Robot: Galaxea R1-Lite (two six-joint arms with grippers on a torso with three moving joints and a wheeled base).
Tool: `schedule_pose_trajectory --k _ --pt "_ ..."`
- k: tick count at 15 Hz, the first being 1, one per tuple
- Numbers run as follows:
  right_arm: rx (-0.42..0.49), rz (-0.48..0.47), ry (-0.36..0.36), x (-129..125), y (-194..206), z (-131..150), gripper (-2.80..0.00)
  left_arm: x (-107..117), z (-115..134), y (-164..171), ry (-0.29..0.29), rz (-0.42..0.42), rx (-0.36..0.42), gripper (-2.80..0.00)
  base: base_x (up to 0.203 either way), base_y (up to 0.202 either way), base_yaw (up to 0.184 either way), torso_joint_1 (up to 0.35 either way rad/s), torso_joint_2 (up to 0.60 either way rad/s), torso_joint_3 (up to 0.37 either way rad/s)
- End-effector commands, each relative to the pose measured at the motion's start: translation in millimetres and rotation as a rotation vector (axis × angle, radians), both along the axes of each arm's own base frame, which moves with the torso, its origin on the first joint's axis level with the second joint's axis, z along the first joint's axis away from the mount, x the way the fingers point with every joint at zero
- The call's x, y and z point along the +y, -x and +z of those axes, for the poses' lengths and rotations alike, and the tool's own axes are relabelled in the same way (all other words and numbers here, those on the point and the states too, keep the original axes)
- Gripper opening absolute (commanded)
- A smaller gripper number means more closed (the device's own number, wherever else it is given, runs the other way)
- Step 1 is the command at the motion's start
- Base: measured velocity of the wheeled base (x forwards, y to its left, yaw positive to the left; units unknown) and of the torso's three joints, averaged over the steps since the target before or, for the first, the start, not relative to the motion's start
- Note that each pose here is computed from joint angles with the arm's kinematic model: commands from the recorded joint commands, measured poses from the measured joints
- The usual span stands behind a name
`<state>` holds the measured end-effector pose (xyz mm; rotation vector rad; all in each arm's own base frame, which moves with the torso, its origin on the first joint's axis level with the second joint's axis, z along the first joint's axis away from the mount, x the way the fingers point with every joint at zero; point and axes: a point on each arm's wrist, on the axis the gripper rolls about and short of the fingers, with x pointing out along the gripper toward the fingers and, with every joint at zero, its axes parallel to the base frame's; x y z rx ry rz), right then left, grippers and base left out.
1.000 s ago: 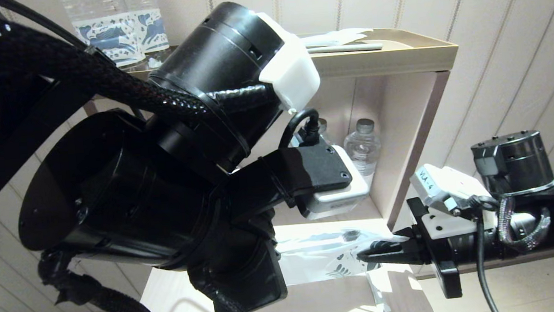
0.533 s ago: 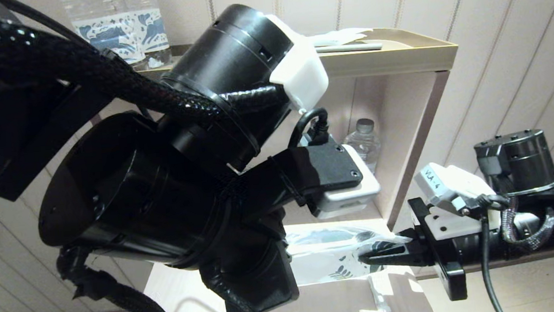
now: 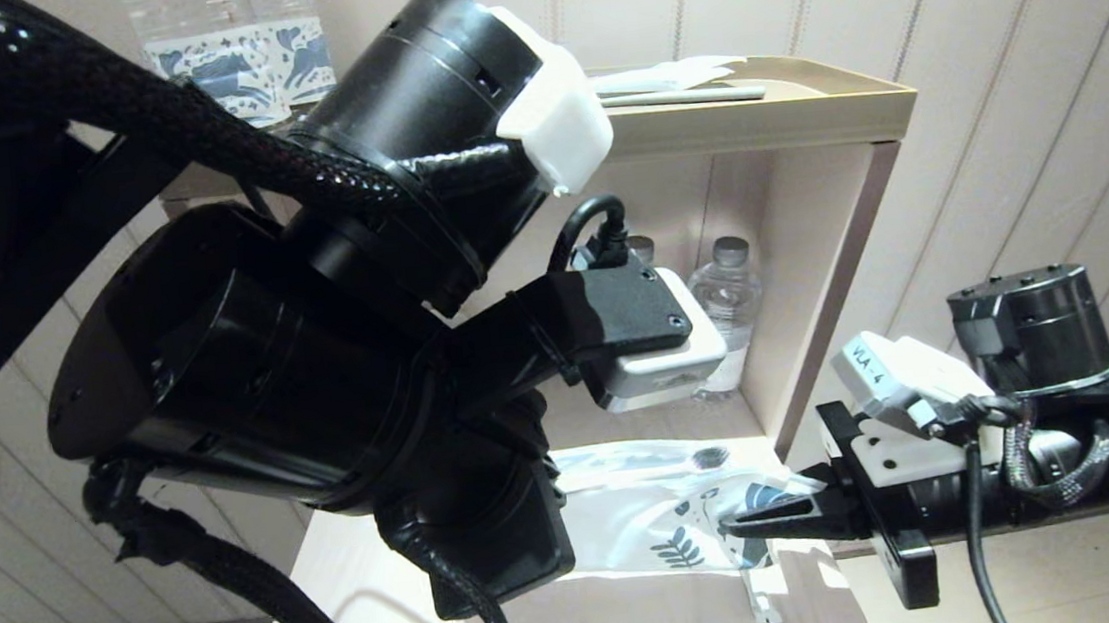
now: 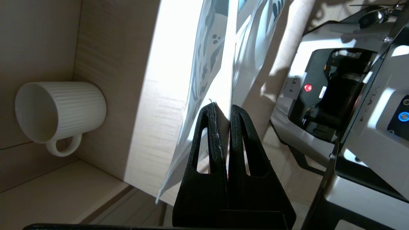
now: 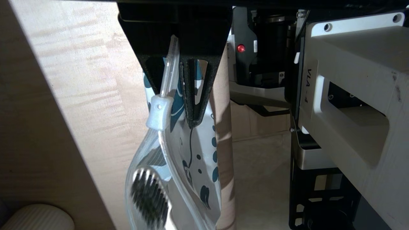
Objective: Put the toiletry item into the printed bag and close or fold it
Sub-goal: Place the toothbrush in the storage bag
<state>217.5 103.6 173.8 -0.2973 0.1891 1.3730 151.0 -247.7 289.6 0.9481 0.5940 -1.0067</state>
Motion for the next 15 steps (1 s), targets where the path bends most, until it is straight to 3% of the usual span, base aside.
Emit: schedule_pose_trajectory --k 1,9,15 --pt "-0.001 0.015 -0.002 2 1 -1 -2.8 2 1 1 -0.002 -0.001 -0.002 -2.8 0.0 0.0 0.0 0.0 0.0 0.0" --pt "-0.003 0.057 -0.022 3 7 -1 -2.8 10 4 8 -0.007 -0.016 0.004 -2.8 0.0 0.0 0.0 0.0 0.0 0.0" --pt "-0.093 0.058 -0.06 2 7 -3 -2.8 12 1 13 -0.025 -0.039 0.037 -2.8 0.0 0.0 0.0 0.0 0.0 0.0"
